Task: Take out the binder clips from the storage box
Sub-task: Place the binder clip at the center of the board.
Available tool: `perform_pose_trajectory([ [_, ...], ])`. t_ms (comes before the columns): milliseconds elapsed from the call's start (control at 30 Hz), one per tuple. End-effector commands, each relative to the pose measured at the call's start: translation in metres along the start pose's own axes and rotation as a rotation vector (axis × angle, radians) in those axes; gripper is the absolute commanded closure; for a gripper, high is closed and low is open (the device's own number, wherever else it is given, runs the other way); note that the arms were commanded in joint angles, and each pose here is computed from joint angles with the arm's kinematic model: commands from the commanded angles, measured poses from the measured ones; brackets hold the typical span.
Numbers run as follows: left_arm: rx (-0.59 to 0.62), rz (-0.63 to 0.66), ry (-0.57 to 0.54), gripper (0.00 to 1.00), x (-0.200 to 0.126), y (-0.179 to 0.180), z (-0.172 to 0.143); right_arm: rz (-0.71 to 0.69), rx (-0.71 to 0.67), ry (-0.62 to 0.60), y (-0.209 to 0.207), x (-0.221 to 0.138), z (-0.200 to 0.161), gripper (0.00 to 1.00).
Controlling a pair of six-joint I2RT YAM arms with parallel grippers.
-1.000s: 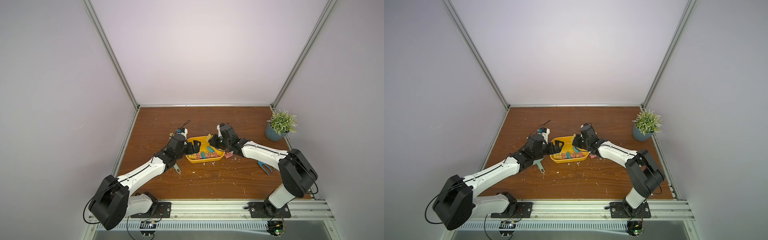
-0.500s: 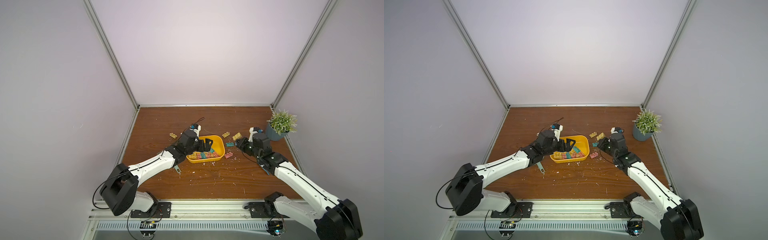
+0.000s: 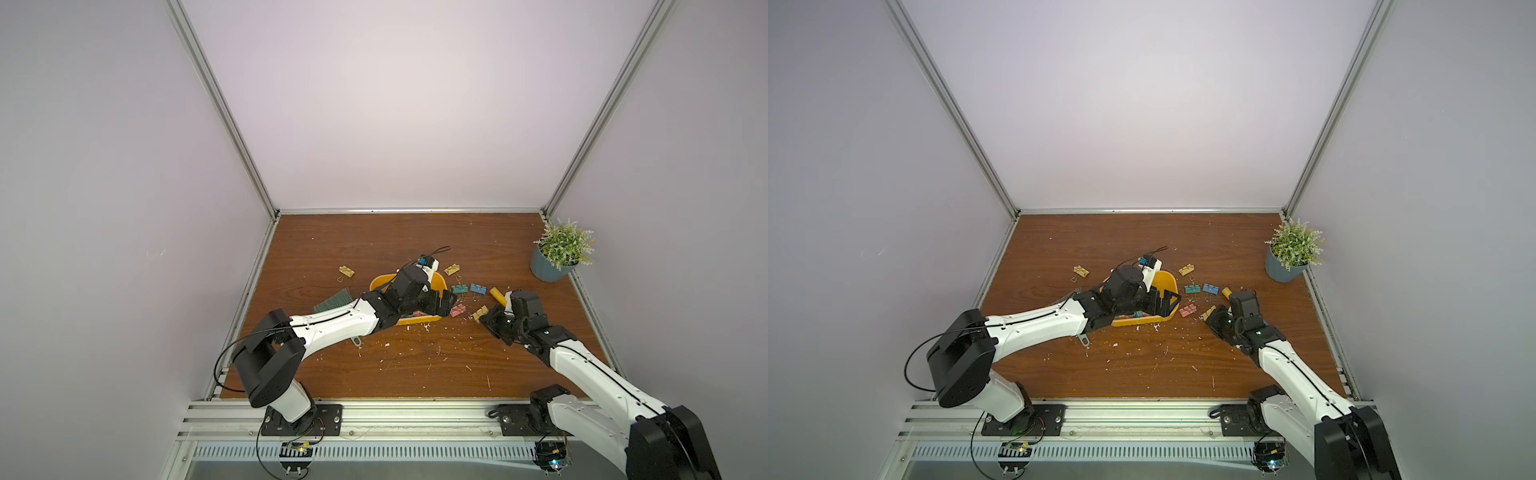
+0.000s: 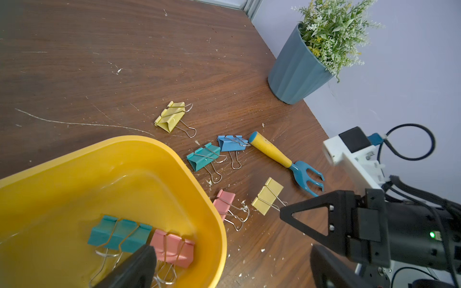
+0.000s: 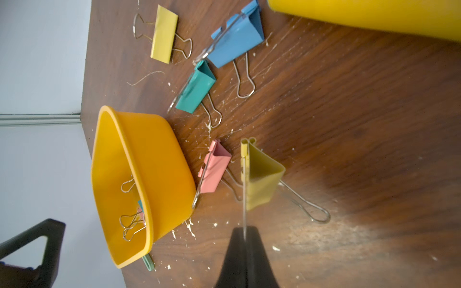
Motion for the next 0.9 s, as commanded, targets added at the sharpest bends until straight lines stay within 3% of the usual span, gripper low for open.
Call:
perform_pose_trajectory([
  [0,0.025,0.011,0.000,0.01,0.001,-0.003,0.003,0.098,0.045,-0.036,0.011,0.004,0.008,1.00],
  [167,0.034,0.024,-0.005,0.01,0.000,-0.004,0.005,0.123,0.089,-0.003,0.014,0.017,0.012,1.00],
  [400,0.040,0.055,-0.009,0.01,-0.002,-0.001,0.005,0.051,0.115,0.000,0.006,0.026,0.013,0.98],
  [600,0.035,0.070,-0.024,0.01,-0.003,0.000,0.007,0.014,0.141,0.027,0.000,0.029,0.010,0.81],
  [867,0.036,0.118,-0.059,0.01,-0.011,0.002,0.012,-0.013,0.083,-0.023,0.006,0.013,0.016,0.70],
])
Point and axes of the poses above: each gripper's point midway between its finger pads, its own x axis out along the fingers, its own y axis along the line the jaws close on, z = x × y, the point moved 9 cm from there along -x, back along the fingers, and after that the axes turned 5 degrees about -x, right-handed, at the moved point
